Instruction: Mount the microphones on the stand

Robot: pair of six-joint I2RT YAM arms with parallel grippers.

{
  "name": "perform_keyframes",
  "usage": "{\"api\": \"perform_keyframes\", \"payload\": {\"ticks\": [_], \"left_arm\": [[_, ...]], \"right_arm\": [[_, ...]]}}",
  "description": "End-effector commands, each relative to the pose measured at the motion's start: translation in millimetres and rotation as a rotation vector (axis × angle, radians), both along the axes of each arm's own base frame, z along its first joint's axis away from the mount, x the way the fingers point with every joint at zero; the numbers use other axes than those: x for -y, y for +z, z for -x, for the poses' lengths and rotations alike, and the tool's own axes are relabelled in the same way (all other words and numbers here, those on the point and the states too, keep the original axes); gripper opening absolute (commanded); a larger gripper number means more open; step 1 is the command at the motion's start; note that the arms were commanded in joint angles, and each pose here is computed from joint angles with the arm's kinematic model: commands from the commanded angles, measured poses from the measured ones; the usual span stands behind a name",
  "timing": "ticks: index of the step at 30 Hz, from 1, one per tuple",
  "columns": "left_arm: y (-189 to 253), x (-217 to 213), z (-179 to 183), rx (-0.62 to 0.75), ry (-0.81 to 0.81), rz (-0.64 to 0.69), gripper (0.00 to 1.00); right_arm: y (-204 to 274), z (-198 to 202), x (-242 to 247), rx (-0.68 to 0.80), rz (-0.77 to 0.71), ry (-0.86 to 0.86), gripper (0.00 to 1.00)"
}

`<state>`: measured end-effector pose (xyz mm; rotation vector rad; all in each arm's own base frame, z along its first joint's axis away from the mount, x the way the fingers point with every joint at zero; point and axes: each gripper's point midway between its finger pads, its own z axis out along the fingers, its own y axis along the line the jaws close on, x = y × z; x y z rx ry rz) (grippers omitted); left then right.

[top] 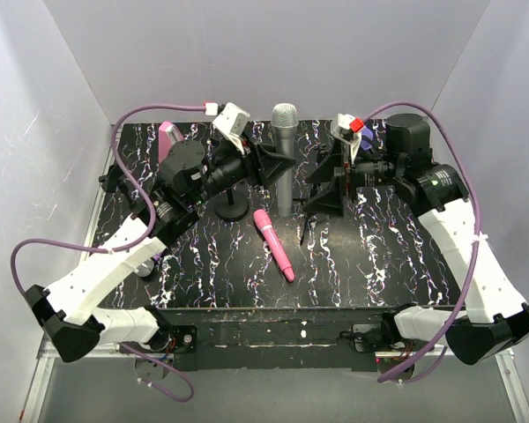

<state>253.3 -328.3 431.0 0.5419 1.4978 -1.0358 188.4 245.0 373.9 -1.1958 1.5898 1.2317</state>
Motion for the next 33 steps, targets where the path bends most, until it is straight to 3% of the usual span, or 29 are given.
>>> {"api": "perform_keyframes", "payload": {"ticks": [1,8,14,21,22,24,26,27,31,33], "left_arm": [[77,-26,14,0.139,0.05,0.188,0.0],[82,-41,15,0.154,0.107,0.229,0.0],[86,-43,18,0.156,0.102,0.268,0.0],[80,-49,18,0.157,0.122,0.264,0.0],[79,-49,18,0.153,0.123,0.263,0.0],[78,-51,18,0.152,0.13,0.261,0.0],[76,-56,17,0.141,0.155,0.249,0.0],[72,-59,16,0.128,0.171,0.229,0.08],[42,-81,20,0.105,0.236,0.057,0.74],[17,-94,32,0.109,0.227,-0.049,0.91]], "right_arm": [[30,-19,-20,0.02,-0.108,-0.078,0.92],[42,-1,-55,0.04,-0.181,0.036,0.92],[49,-14,-77,-0.005,-0.241,-0.009,0.88],[54,-10,-92,-0.023,-0.28,0.05,0.54],[51,-9,-94,-0.03,-0.275,0.058,0.45],[49,-6,-97,-0.036,-0.273,0.084,0.13],[50,-4,-98,-0.053,-0.277,0.095,0.01],[48,-4,-97,-0.06,-0.277,0.091,0.01],[50,-7,-91,-0.066,-0.304,0.057,0.01],[48,-11,-87,-0.06,-0.307,0.042,0.01]]}}
